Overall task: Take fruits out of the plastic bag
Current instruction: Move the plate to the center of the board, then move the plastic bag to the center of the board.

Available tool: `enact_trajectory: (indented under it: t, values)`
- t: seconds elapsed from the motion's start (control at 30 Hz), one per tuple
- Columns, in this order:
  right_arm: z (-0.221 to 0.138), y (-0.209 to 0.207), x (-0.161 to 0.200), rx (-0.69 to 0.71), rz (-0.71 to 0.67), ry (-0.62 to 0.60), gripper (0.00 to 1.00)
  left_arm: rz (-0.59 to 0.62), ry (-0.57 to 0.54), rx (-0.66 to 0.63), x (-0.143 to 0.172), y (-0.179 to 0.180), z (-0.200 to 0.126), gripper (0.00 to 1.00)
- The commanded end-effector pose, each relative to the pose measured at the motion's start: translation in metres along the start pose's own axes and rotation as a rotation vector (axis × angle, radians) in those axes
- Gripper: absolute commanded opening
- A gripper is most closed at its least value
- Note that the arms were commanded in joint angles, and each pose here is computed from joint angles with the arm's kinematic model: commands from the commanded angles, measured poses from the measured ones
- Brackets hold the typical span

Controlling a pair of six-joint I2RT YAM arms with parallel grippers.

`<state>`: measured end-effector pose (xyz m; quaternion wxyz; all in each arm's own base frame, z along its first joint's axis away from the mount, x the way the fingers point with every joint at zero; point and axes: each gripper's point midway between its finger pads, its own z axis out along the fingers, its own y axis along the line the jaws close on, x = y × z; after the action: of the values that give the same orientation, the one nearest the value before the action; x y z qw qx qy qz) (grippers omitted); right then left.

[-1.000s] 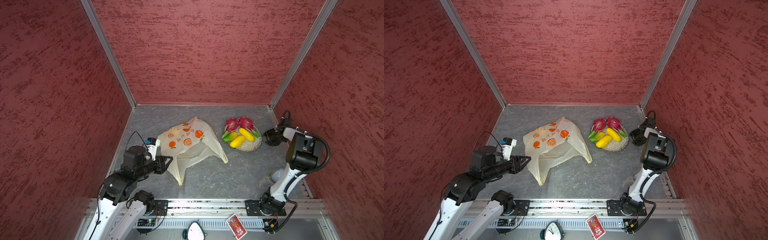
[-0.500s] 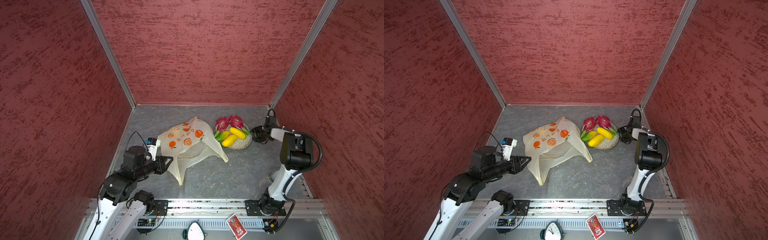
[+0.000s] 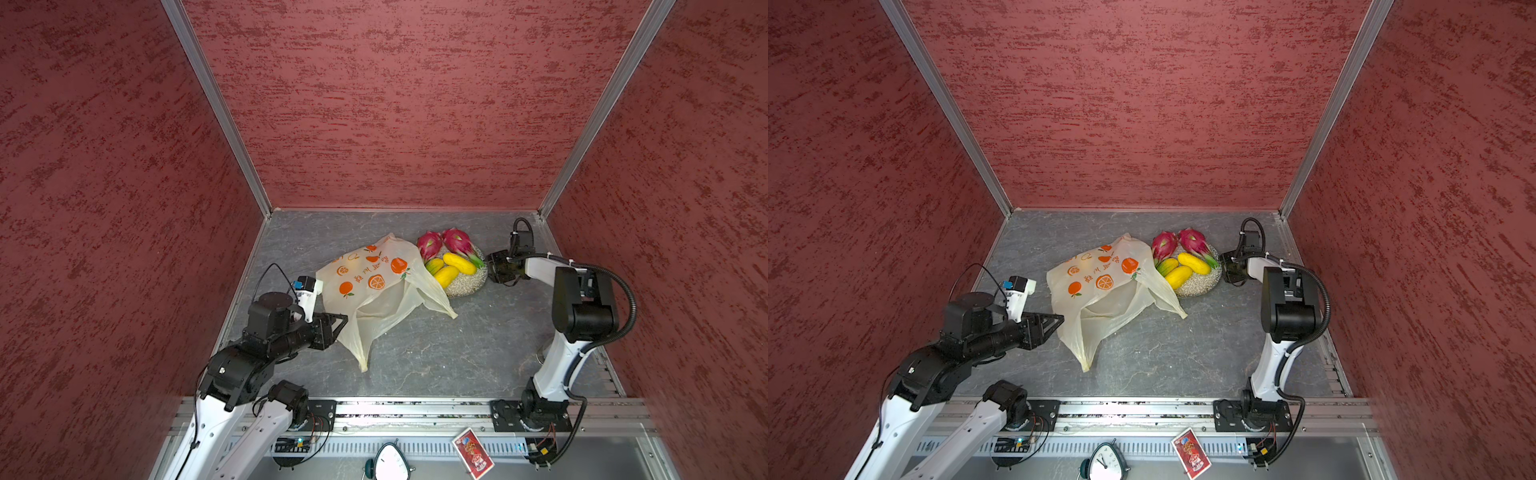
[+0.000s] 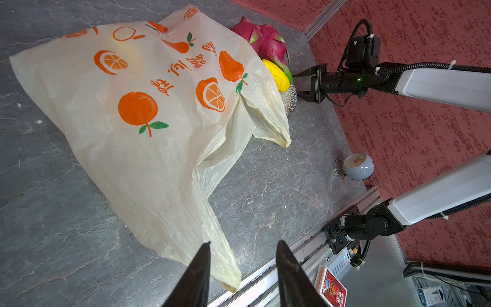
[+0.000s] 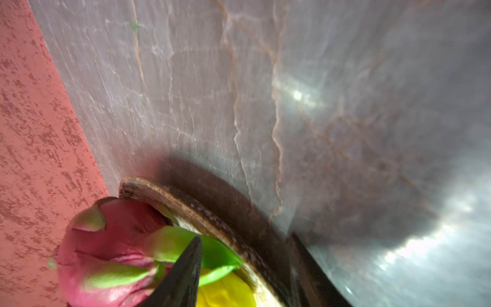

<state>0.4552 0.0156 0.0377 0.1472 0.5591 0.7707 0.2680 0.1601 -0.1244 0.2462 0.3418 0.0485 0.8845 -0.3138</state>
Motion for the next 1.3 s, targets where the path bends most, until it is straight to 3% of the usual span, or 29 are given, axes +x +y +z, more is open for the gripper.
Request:
enact_trajectory:
  t: [0.0, 0.13, 0.27, 0.4, 0.53, 0.77, 0.93, 1.27]
  values:
    - [-0.033, -0.003, -0.016, 0.064, -0.090, -0.099, 0.63, -0.003, 0.017, -0.027, 0.002, 0.005, 0.006, 0.43]
    - [-0.071, -0.015, -0.022, 0.083, -0.254, -0.149, 0.68, -0.019, 0.068, -0.043, 0.003, 0.009, 0.017, 0.49]
    - [-0.098, -0.025, 0.014, -0.011, -0.430, -0.083, 0.66, -0.067, 0.134, -0.042, -0.010, 0.015, 0.035, 0.57]
    - [-0.115, -0.047, 0.058, -0.091, -0.565, -0.006, 0.64, -0.315, 0.198, -0.017, -0.030, 0.055, 0.053, 0.60]
    - [-0.119, -0.069, 0.084, -0.151, -0.594, 0.052, 0.63, -0.477, 0.149, -0.001, -0.052, 0.082, 0.057, 0.61]
    - [-0.114, -0.083, 0.101, -0.253, -0.588, 0.084, 0.63, -0.523, 0.040, -0.171, -0.094, 0.124, 0.073, 0.71]
    - [-0.104, -0.102, 0.103, -0.226, -0.633, 0.093, 0.63, -0.570, 0.058, -0.317, -0.107, 0.180, 0.097, 0.71]
    - [-0.108, -0.115, 0.113, -0.280, -0.666, 0.093, 0.63, -0.664, 0.163, -0.351, -0.116, 0.239, 0.167, 0.68]
